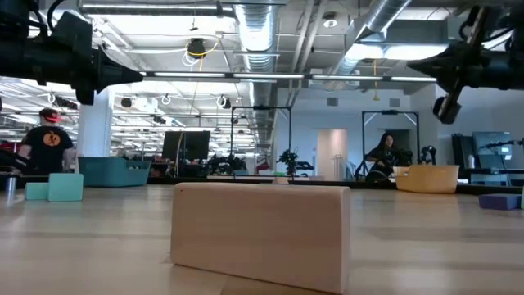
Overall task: Sort & place blocks by color
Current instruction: Put the top blue block into the yellow bin
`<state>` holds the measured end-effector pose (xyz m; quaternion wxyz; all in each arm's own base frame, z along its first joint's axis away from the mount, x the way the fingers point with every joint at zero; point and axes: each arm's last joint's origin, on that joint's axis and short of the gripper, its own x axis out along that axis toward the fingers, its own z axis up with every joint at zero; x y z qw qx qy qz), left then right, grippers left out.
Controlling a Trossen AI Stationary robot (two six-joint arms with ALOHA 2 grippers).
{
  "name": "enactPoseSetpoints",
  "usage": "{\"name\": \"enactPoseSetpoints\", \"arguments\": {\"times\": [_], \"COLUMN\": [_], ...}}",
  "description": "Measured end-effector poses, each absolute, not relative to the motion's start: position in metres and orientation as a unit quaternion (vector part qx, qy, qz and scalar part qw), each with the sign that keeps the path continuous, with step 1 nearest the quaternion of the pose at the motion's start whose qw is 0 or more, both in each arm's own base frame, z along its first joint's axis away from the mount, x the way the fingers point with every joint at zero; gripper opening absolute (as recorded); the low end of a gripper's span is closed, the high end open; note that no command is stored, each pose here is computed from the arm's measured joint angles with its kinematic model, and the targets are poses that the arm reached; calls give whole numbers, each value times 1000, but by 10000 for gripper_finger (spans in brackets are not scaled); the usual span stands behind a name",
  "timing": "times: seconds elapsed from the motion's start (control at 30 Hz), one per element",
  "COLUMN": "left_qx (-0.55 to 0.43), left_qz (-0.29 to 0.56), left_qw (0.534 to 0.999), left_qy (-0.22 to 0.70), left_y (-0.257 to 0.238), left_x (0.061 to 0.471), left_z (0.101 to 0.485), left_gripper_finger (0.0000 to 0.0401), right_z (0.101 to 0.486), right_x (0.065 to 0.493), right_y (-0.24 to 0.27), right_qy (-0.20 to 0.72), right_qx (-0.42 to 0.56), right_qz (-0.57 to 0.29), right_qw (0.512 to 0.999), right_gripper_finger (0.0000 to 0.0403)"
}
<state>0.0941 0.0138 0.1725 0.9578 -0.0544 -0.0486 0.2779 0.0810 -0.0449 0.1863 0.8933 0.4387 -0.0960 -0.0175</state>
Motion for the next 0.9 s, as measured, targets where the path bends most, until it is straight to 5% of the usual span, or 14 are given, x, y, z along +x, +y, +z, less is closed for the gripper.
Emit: {"name": "enactPoseSetpoints", "arguments": {"times": [0.43, 0.63, 0.9], "left_qx": [-283, -374, -381], "left_qz": [218, 294, 310], "left_qw": [927, 864, 849], "left_qy": [-114, -167, -195], "left_y": [12, 17, 22], "left_x": [95, 92, 94], "left_z": [175, 174, 178], "left_gripper_finger": [0, 0, 7], "right_z": [173, 175, 177], "right_x": [80, 82, 92], "right_y": [-54, -54, -62], "right_qy": [-99, -117, -117], "right_qx": [425, 480, 536], "right_qz": [-190, -159, -185], "right_qw": [880, 855, 815], "right_gripper_finger": [31, 31, 34]}}
